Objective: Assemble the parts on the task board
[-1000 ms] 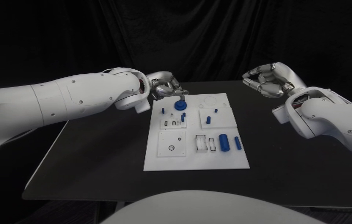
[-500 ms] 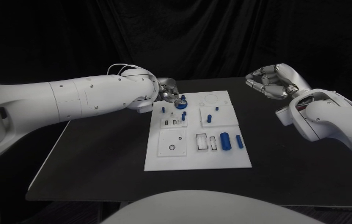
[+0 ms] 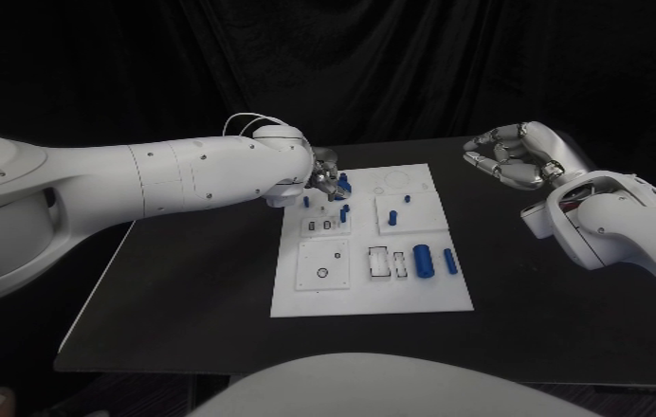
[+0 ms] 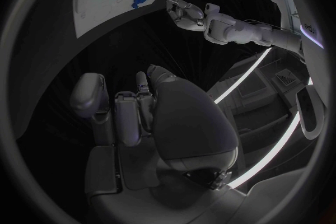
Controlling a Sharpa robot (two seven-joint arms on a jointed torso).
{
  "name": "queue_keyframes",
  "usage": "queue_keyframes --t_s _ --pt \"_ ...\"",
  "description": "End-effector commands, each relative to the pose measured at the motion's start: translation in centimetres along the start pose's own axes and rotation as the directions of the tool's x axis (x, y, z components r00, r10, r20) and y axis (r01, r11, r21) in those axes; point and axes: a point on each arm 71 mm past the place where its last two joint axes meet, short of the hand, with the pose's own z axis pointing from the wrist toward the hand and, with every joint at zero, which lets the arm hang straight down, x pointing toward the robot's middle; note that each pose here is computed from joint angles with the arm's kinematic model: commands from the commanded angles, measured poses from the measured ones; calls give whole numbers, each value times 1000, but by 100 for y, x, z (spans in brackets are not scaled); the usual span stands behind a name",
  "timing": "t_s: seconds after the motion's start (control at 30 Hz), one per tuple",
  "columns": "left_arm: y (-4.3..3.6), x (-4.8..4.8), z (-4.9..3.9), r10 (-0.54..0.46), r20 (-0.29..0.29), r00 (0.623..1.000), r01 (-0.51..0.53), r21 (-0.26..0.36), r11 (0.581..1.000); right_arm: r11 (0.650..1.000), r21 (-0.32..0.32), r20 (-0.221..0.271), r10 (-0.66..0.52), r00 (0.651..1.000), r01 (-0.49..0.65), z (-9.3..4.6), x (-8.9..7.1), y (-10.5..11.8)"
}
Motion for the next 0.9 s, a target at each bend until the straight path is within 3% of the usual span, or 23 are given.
queue_keyframes --t_s 0.03,0.43,0.9 --pt "-2 21 18 18 -18 1000 -18 -20 1000 1000 -18 3 -20 1000 20 -4 5 9" --pt "-7 38 66 18 -22 1000 -18 -27 999 998 -36 -10 -44 999 43 11 21 21" --pt "-7 146 137 22 -54 998 -23 -30 999 998 -44 -28 -56 998 54 33 56 42"
